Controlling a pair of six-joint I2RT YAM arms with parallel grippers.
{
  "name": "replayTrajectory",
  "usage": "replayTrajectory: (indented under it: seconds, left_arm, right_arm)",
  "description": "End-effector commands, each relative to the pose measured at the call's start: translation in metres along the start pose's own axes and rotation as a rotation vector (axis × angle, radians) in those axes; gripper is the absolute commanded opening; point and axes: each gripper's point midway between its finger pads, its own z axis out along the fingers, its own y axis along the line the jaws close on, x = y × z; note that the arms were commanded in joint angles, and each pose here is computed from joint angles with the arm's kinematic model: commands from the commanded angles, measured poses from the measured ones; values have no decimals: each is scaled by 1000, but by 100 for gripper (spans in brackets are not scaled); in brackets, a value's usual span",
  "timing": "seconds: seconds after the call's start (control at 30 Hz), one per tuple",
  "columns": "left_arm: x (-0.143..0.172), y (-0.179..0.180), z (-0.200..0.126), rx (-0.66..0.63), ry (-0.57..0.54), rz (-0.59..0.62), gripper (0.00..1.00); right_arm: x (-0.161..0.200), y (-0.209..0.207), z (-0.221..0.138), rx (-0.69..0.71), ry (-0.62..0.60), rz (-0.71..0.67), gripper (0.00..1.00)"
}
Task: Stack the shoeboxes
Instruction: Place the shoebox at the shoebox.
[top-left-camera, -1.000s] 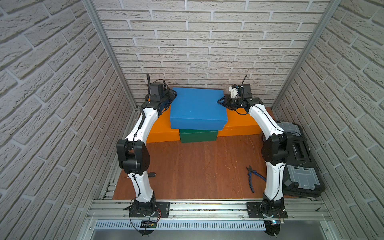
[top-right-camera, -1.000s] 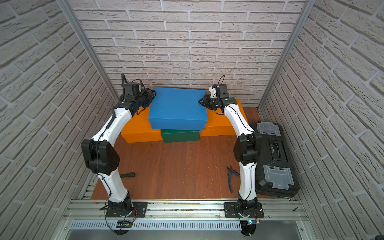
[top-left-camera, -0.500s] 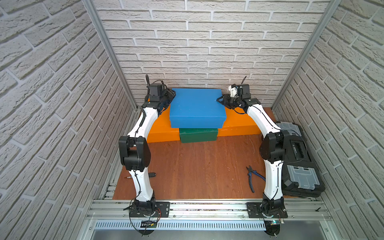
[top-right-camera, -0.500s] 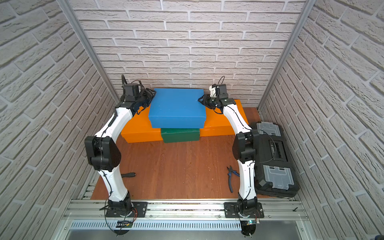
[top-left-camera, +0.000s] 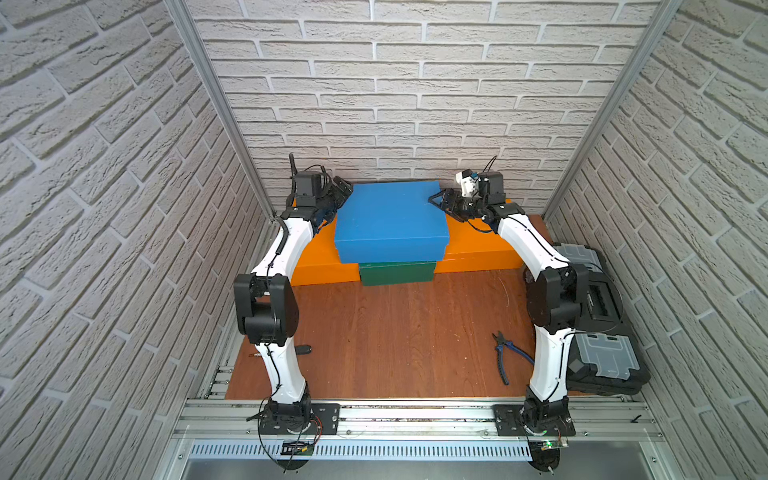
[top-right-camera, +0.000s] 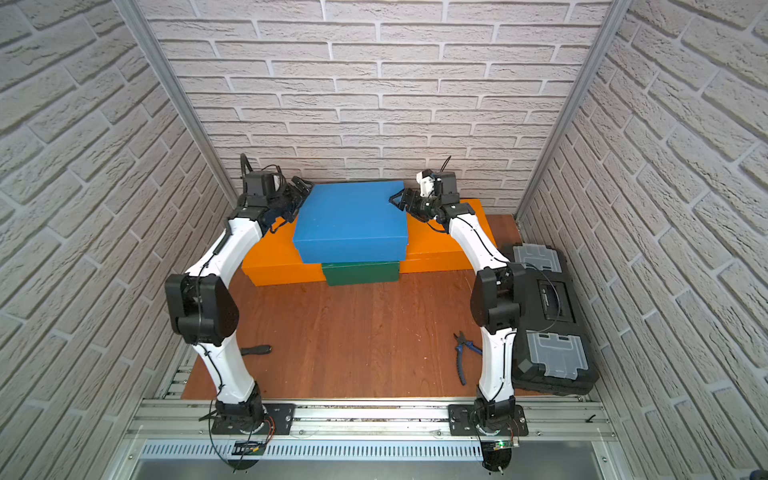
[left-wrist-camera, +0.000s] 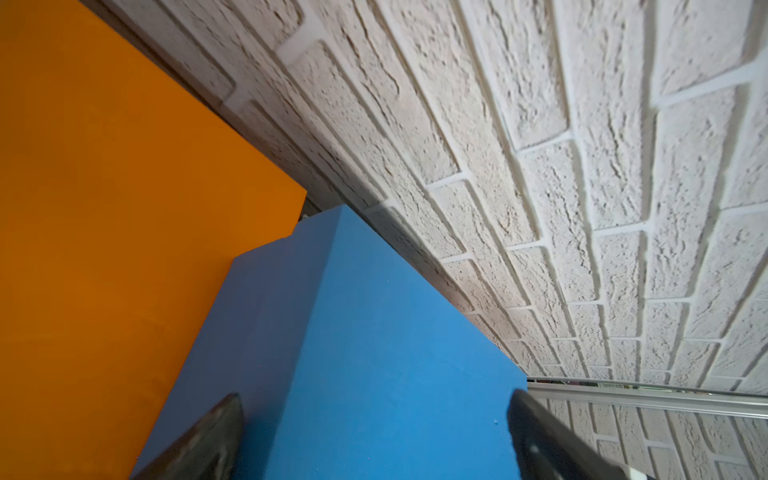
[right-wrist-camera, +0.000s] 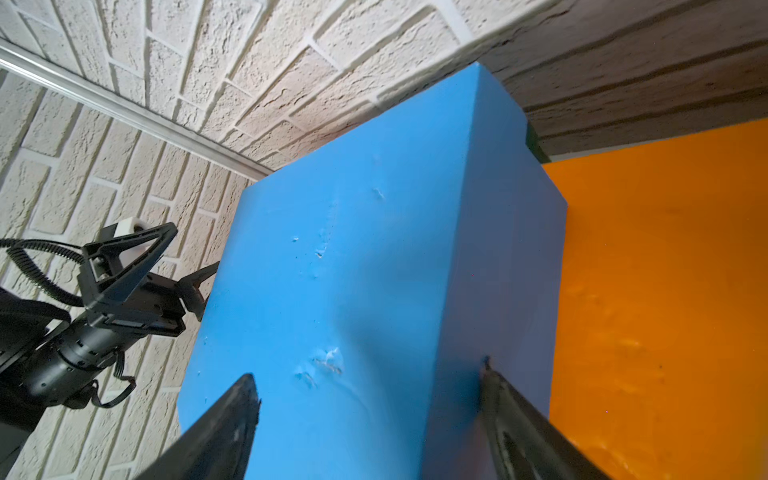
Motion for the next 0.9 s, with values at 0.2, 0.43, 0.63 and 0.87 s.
replayTrajectory:
  seconds: [0.2, 0.43, 0.63, 0.87]
  left_arm:
    - [27, -1, -107, -98, -38, 186, 98]
    - [84, 25, -153, -210, 72, 259, 90]
    - [122, 23, -178, -157, 148, 277, 78]
    - [151, 43, -174, -155, 220, 215, 79]
  right_arm:
    - [-17, 50, -54, -85, -89, -106, 70]
    - [-5, 40, -54, -50, -64, -95, 63]
    - [3, 24, -45, -14, -28, -84, 56]
    - [4, 20, -33, -36, -12, -66, 55]
